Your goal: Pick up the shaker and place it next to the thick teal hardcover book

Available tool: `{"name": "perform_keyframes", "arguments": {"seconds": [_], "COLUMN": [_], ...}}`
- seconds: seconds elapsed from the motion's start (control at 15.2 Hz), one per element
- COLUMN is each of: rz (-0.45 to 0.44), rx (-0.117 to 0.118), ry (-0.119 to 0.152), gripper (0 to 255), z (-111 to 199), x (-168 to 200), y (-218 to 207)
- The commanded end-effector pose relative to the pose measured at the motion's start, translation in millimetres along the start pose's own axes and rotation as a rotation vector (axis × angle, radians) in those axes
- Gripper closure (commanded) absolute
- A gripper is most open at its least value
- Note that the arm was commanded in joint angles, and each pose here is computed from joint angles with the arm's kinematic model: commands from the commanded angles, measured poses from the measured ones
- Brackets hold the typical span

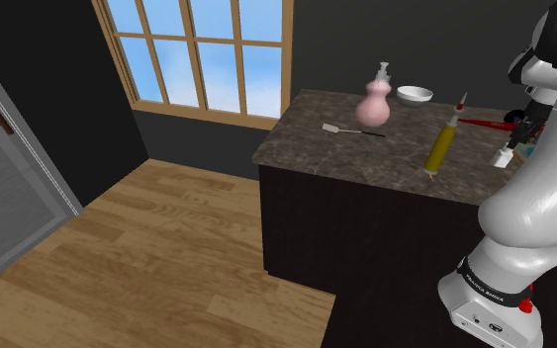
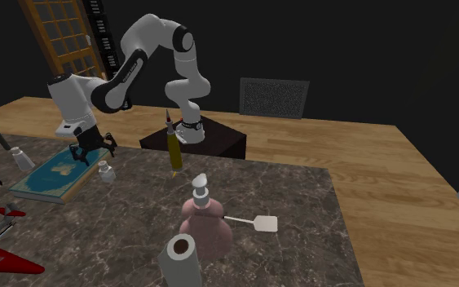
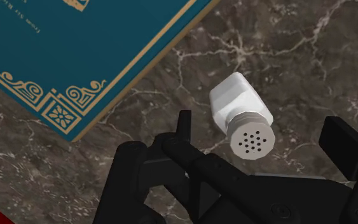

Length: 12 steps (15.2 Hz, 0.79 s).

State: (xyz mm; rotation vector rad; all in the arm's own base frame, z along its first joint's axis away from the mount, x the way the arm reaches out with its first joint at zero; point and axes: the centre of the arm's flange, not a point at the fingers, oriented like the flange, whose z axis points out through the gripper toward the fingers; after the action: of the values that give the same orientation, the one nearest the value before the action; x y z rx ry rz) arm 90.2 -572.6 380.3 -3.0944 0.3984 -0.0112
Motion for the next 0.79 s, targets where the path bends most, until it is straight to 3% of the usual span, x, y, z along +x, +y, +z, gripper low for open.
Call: {"name": "perform_keyframes", "arguments": {"seconds": [0.0,0.2,0.73], "rz": [0.000,0.000,0.000], "rx": [0.000,0.000,0.000], "ry": [0.000,0.000,0.000], "gripper": [0,0,0], "z": [-13,-50,-50], "x": [0,0,0], "y": [0,0,0]}}
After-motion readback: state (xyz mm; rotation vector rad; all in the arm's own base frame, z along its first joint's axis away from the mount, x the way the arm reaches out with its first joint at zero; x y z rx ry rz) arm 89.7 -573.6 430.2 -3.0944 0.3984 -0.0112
